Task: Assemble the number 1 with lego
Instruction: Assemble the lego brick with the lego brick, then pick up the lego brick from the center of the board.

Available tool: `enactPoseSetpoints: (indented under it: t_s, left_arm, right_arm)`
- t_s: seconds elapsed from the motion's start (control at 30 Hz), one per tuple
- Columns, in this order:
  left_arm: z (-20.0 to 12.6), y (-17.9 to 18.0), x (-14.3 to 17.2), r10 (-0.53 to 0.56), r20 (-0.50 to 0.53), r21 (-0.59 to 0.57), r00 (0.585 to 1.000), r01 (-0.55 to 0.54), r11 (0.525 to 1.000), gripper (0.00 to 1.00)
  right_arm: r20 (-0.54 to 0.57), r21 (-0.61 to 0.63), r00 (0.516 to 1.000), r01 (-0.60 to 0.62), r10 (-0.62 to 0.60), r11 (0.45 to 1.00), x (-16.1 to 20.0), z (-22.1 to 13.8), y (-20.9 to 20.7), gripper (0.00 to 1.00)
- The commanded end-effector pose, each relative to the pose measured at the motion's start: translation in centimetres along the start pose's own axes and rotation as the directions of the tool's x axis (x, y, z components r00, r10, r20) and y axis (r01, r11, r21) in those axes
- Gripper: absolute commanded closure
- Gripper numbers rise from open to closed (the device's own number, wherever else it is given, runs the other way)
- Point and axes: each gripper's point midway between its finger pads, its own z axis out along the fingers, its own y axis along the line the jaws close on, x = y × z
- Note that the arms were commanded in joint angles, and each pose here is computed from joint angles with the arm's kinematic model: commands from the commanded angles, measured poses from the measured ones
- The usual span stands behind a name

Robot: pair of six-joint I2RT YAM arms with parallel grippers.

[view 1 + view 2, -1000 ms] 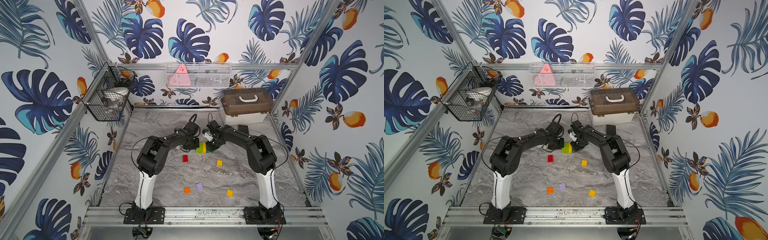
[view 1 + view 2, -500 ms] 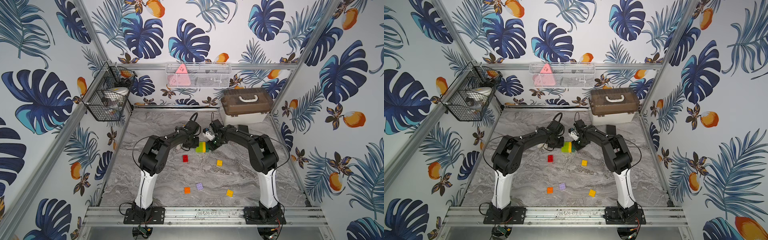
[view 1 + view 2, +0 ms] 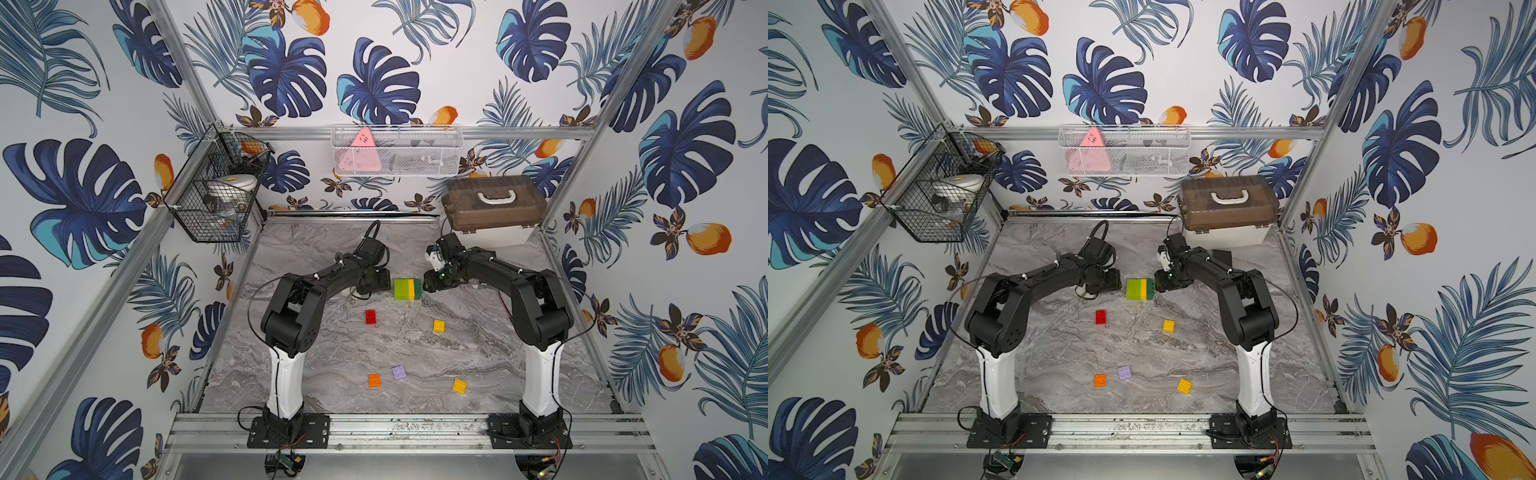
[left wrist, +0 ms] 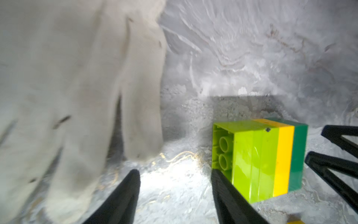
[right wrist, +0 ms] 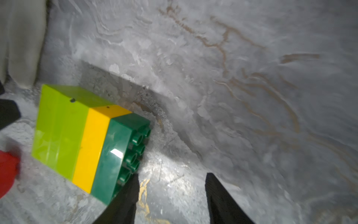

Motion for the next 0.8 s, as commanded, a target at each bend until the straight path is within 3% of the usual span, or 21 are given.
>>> enactPoseSetpoints:
  t_s: [0.0, 0.2, 0.4, 0.6, 0.77]
  left_arm:
    - [-2.0, 0.8, -0.2, -0.001, 0.022, -0.007, 1.000, 0.001, 1.000, 0.35]
    - [-6.7, 2.0, 2.2, -0.019, 0.053, 0.018, 0.998, 0.018, 1.000, 0.35]
    - [-9.6, 3.7, 6.5, -0.035, 0.026, 0.017, 0.999, 0.034, 0.999, 0.31]
    - [-9.5, 5.2, 10.0, -0.033, -0.002, -0.006, 0.999, 0.033, 0.999, 0.29]
    - [-8.2, 4.8, 10.3, -0.054, 0.008, -0.012, 0.998, 0.055, 0.998, 0.29]
  right_arm:
    - [-0.007, 0.021, 0.998, -0.066, 0.066, 0.998, 0.9, -2.1, -0.3, 0.41]
    - [0.005, -0.053, 0.987, -0.162, 0.163, 0.985, 4.5, -5.7, 1.2, 0.40]
    - [-0.038, -0.083, 0.976, -0.217, 0.215, 0.973, 10.1, -7.9, 3.1, 0.30]
    - [-0.064, -0.061, 0.955, -0.293, 0.289, 0.954, 13.0, -9.3, 3.8, 0.27]
    - [-0.071, -0.049, 0.940, -0.338, 0.334, 0.940, 13.6, -9.4, 4.2, 0.26]
